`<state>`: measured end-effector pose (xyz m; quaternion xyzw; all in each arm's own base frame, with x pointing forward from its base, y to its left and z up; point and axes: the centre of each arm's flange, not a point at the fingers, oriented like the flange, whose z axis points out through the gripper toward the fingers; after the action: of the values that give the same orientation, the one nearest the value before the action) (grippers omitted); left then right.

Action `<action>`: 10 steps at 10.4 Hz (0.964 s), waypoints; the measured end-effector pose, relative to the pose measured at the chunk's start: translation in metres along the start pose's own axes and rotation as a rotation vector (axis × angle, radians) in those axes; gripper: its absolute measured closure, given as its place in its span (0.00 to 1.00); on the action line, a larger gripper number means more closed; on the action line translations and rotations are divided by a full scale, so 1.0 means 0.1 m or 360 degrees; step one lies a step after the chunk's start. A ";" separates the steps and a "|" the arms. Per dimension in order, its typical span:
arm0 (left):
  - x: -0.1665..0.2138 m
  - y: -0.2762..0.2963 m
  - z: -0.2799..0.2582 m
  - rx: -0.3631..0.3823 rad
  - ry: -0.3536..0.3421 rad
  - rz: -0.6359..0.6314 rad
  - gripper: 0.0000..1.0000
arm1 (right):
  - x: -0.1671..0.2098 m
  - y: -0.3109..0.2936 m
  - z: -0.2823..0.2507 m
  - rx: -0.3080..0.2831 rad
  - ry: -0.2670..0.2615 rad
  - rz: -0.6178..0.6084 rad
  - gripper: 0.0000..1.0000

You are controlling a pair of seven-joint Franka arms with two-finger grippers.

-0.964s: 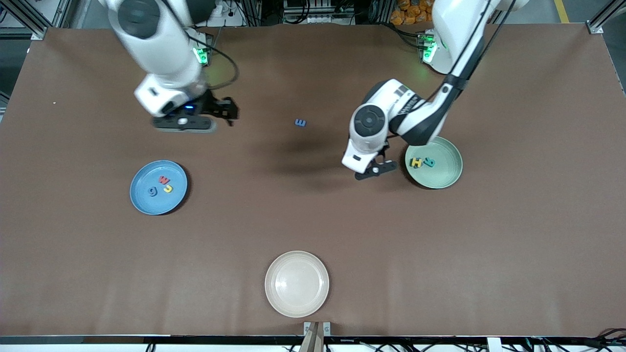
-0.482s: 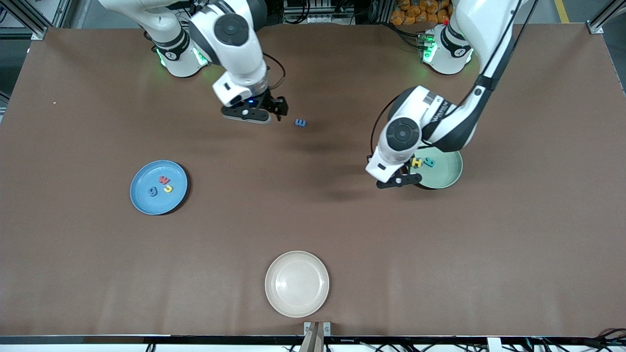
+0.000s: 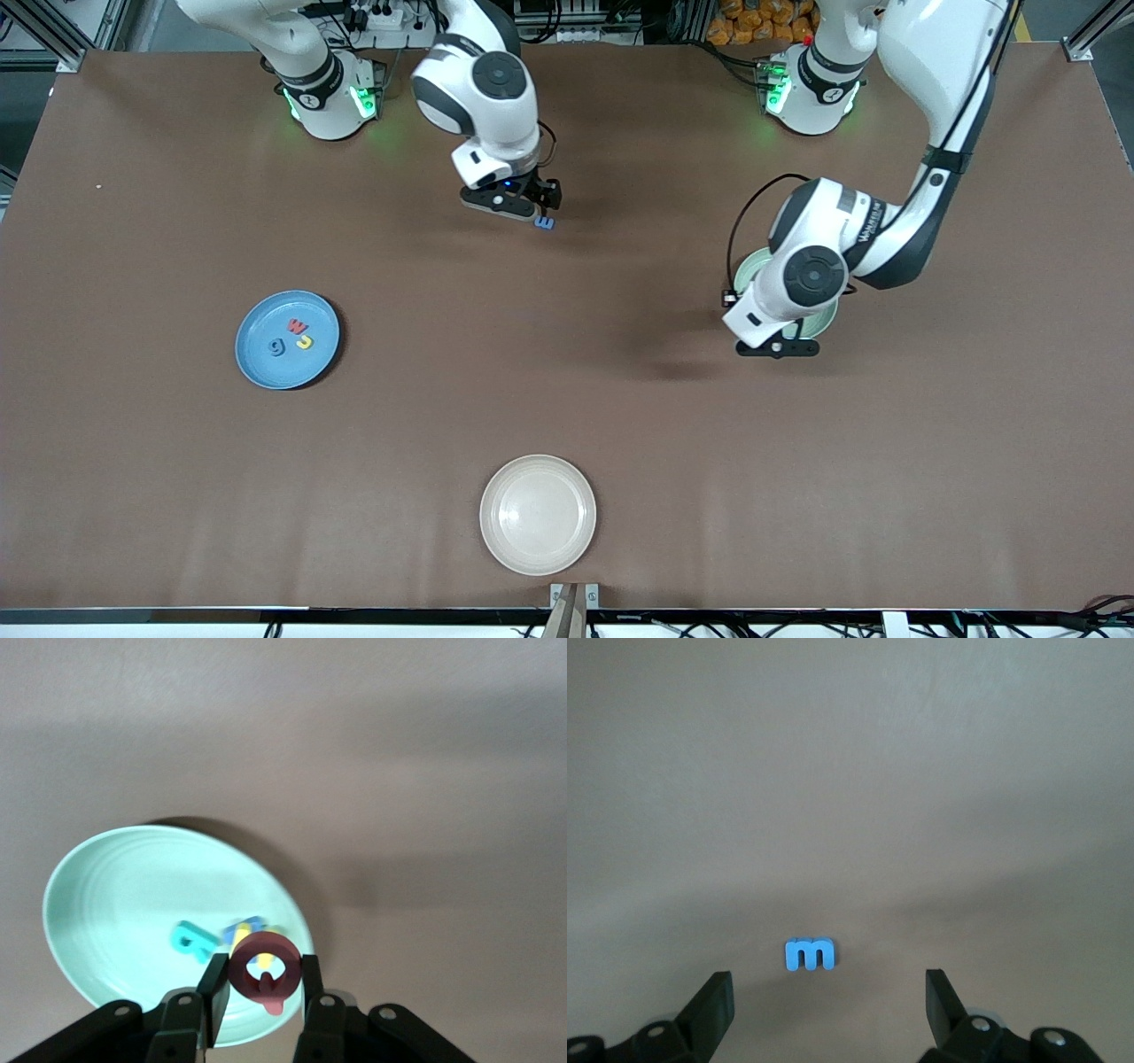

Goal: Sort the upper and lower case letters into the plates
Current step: 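Carry the Q to the green plate while the right gripper reaches m, then release the Q on the green plate while the right gripper grasps m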

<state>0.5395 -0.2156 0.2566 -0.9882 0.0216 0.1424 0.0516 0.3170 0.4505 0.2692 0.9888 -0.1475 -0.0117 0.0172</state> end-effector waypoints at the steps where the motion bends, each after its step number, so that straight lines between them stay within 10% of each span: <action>1: -0.05 -0.04 0.11 0.0011 -0.0036 0.0000 0.63 | -0.10 -0.05 0.20 0.0002 0.0010 0.0010 0.06; 10: -0.37 -0.86 0.51 -0.0038 -0.0006 -0.0062 0.63 | -0.27 -0.14 0.82 0.0039 -0.0043 0.0122 0.19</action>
<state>0.4945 -0.1235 0.2264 -0.9887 0.0005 0.1435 0.0425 0.2928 0.4689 0.1869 0.9823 -0.1857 -0.0226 0.0037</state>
